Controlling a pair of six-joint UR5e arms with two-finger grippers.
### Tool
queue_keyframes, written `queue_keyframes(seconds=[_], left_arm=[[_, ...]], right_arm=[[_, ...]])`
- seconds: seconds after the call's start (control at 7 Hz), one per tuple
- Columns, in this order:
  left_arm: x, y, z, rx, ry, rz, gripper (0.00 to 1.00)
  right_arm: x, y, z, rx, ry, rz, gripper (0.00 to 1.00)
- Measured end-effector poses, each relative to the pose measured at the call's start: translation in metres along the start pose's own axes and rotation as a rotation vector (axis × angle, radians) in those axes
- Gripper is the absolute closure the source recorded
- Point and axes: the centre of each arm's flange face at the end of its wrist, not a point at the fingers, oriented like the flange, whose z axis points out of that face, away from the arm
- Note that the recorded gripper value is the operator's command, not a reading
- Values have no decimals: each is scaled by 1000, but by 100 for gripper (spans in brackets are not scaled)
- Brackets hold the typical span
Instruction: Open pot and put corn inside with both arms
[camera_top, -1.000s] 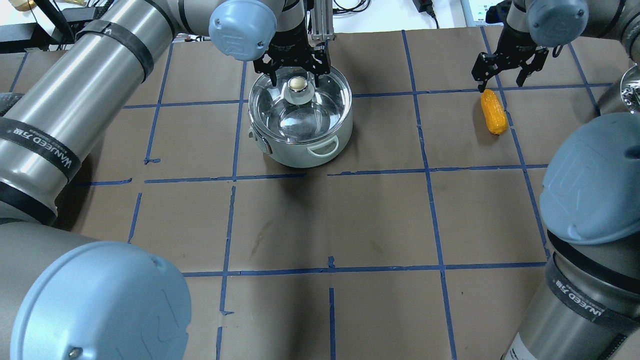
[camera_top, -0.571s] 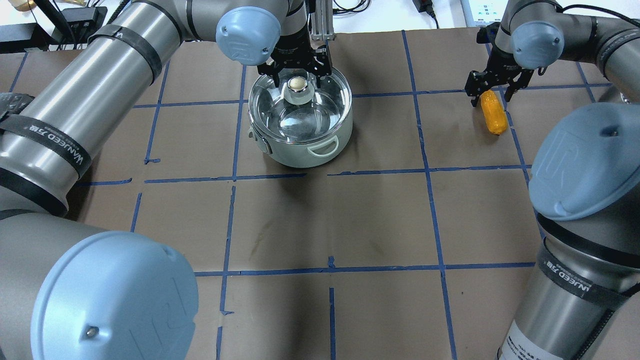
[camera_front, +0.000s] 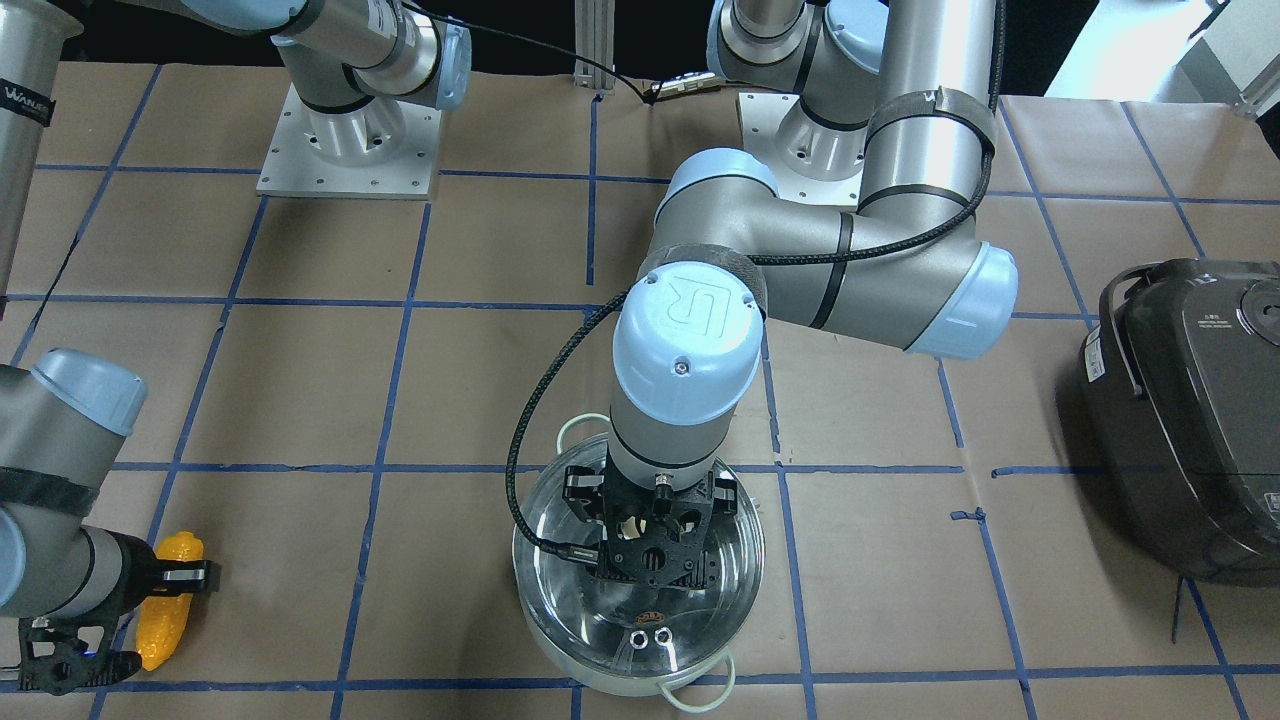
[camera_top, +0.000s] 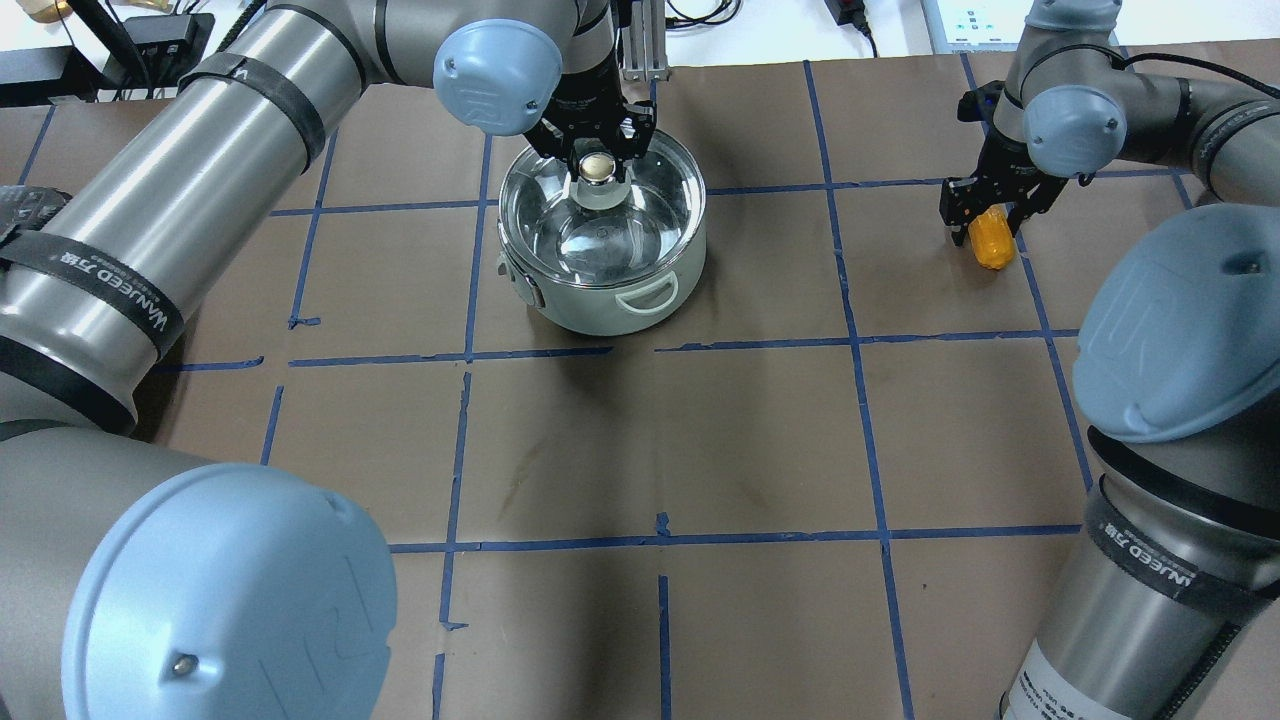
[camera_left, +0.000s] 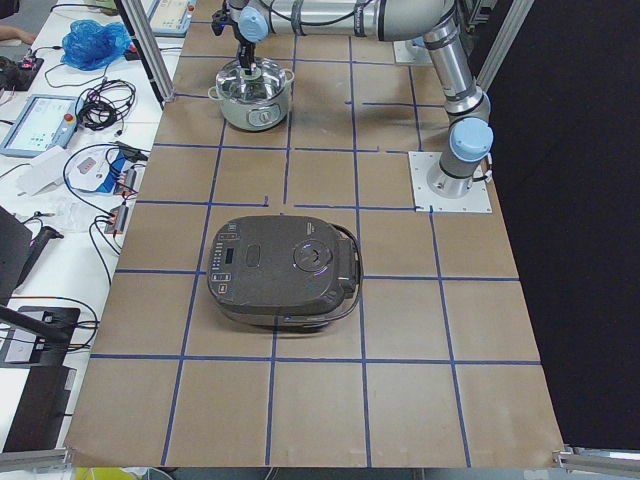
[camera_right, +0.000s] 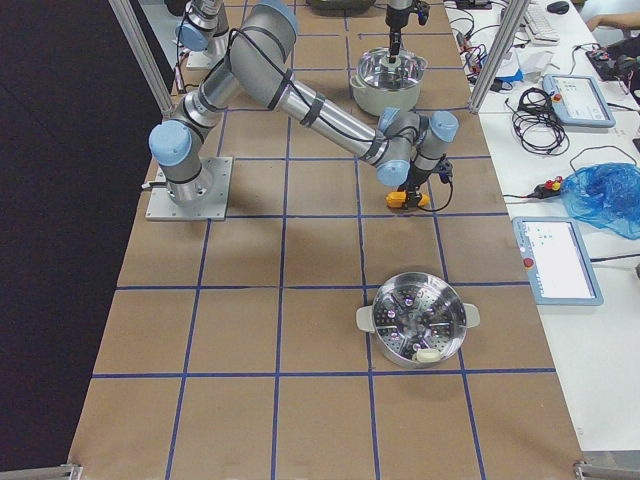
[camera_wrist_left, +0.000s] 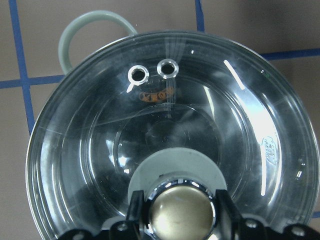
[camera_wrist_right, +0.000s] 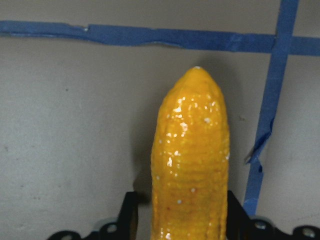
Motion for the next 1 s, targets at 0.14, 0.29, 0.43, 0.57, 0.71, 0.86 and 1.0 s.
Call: queue_keyframes(seconds=[0.14,0.29,0.43,0.57,0.71,0.86,1.0], left_arm=[[0,1,-7,7,-2,0,98],[-2,5,-25,18,-5,0,98],[-5,13,-54,24,-8,1,98],[-15,21,-85,18,-14,-1,98],[-39,22,-104,8,-25,-17,98],[-75,16,-113,6,-32,-37,98],[-115,9,-117,6,-37,-46,98]], right_arm=[[1,-1,-3,6,-1,4,93],[2,-1,-9,16,1,8,93],[4,-3,-26,42,8,13,92],[2,-3,-57,83,22,15,92],[-18,0,-98,119,33,8,92],[-64,4,-140,146,41,-14,92],[-127,7,-182,184,47,-54,92]])
